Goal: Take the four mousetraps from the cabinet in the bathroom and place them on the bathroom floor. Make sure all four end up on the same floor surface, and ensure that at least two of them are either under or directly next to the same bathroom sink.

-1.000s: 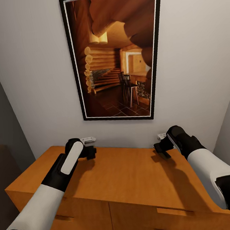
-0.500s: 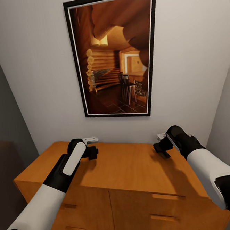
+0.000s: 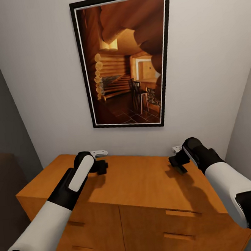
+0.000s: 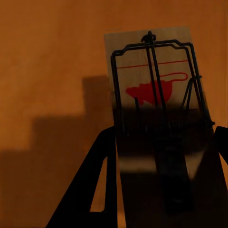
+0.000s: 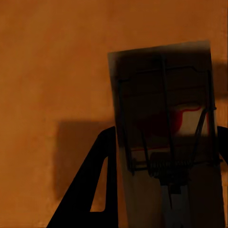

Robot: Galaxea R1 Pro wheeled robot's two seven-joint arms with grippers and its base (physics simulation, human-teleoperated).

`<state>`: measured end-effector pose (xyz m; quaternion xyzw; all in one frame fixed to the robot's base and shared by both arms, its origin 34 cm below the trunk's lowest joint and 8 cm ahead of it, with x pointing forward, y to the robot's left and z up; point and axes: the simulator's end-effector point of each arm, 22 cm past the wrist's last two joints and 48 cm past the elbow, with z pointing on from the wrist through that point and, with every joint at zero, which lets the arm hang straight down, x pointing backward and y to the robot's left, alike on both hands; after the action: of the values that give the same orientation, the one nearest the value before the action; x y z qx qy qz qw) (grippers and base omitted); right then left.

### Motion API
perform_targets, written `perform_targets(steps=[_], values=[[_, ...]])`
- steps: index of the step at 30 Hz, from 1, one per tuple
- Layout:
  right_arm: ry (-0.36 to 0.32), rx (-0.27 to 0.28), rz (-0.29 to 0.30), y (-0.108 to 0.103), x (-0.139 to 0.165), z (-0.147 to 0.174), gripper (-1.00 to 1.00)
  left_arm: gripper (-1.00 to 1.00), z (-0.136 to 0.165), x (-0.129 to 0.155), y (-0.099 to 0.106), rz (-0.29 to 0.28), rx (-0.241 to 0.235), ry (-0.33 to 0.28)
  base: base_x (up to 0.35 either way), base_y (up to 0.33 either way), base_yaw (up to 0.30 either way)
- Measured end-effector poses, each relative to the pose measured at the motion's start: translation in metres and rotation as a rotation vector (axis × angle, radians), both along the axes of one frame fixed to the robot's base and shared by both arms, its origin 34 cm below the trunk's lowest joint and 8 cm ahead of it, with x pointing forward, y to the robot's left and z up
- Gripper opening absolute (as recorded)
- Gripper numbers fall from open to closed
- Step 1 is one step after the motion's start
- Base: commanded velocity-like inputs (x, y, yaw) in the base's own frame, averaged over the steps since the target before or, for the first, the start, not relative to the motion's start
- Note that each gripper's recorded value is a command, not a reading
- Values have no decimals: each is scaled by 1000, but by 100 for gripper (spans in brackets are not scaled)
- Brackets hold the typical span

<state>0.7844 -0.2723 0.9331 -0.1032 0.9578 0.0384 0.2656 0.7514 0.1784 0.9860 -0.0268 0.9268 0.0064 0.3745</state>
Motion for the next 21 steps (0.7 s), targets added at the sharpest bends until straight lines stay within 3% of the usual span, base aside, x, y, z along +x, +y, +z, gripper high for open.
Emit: perform_targets(steps=[2, 6, 13, 17, 21], values=[[-54, -45, -21, -23, 9, 5, -100, -100, 0, 0, -12, -39, -41, -1, 0, 0, 0], [-105, -44, -12, -27, 18, 11, -100, -100, 2, 1, -18, -60, -51, -8, -43, 40, 0], [-65, -45, -26, -34, 11, -7, -100, -100, 1, 0, -22, -70, -42, -8, -208, 191, 0], [-68, 10, -62, -37, 12, -6, -100, -100, 0, -1, -24, -75, -39, -6, -272, 187, 0], [-131, 56, -84, -38, 23, 18, -100, -100, 0, -1, -23, -74, -35, -7, -294, 168, 0]])
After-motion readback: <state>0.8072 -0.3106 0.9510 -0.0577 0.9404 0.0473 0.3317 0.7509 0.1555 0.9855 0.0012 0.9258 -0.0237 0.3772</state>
